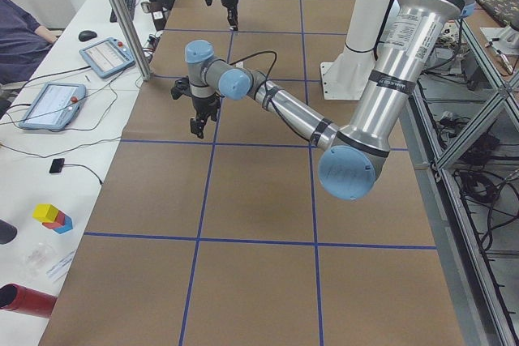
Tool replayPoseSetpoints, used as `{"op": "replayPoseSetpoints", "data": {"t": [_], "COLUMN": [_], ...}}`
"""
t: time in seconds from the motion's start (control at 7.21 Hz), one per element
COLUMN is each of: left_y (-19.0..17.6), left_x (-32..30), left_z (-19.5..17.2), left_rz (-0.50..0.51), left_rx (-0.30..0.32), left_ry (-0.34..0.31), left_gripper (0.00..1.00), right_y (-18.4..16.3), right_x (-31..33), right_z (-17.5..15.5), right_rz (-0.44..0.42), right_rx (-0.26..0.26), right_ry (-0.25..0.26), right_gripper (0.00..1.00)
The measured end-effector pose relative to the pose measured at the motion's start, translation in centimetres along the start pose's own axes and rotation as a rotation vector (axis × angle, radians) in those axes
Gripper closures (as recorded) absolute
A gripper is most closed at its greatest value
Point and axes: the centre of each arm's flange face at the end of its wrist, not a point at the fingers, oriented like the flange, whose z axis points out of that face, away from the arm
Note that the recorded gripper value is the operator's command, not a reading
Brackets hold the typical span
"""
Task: Assemble PPR valve and pipe with both arms
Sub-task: 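Carry the chrome fitting with the right gripper above the white valve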
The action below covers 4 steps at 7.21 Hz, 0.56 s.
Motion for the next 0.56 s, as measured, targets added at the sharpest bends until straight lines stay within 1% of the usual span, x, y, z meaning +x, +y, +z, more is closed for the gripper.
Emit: {"op": "replayPoseSetpoints", "data": {"t": [0.28, 0.56], "left_y": [0.2, 0.2], "left_x": [-0.2, -0.2], "left_z": [0.2, 0.1], "left_rz": [-0.002, -0.006], "left_rx": [-0.005, -0.006], "left_ry": [0.013, 0.023], "left_gripper": [0.00, 0.00], "right_y": [1.7, 1.5], "right_x": [-3.6, -5.8], "right_z": [1.6, 3.5], "right_rz": [-0.017, -0.038], "right_rx": [-0.009, -0.003], "right_ry": [-0.008, -0.001], "right_gripper": [1.00, 1.00]}}
